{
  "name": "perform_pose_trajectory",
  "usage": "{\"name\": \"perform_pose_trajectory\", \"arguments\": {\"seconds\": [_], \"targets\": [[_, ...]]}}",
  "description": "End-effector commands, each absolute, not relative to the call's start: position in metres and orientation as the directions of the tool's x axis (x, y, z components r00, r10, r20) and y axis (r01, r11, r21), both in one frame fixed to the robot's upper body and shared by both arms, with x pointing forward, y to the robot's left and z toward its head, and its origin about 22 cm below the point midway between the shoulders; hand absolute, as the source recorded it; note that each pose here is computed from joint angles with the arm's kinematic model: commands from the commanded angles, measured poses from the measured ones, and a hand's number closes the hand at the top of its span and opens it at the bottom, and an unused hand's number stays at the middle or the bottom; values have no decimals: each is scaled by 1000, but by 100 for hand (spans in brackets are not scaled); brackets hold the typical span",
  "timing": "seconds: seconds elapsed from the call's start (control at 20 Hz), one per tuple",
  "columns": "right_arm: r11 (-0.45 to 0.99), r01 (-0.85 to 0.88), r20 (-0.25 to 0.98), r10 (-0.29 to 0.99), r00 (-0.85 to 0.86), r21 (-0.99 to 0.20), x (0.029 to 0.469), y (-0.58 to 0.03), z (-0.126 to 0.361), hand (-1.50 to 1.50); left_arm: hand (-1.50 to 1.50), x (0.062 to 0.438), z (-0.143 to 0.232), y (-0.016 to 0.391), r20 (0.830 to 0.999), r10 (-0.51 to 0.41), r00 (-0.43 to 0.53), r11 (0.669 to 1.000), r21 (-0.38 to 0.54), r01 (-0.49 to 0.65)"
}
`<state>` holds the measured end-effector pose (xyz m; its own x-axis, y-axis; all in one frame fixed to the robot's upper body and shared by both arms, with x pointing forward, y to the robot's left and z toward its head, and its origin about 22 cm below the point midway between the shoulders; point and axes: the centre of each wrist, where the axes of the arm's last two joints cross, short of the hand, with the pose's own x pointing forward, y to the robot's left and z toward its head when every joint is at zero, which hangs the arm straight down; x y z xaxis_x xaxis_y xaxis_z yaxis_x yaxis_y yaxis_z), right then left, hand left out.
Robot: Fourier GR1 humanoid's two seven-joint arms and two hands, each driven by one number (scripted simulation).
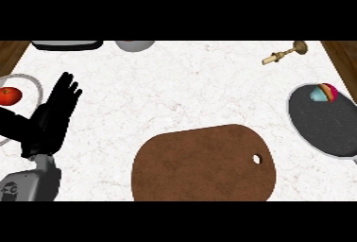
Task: Pick the cupcake from the cutting board and place it in the pan
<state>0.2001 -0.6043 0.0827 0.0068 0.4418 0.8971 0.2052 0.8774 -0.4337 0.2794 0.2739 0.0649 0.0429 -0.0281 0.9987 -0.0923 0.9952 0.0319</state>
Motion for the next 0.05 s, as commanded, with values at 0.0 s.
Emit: {"name": "perform_pose_trajectory", "arguments": {"seconds": [0.0], "targets": [[951, 69, 939, 308, -152, -300, 175, -614, 78, -150, 0, 276, 65, 274, 998, -18, 54, 996, 22, -85]]}}
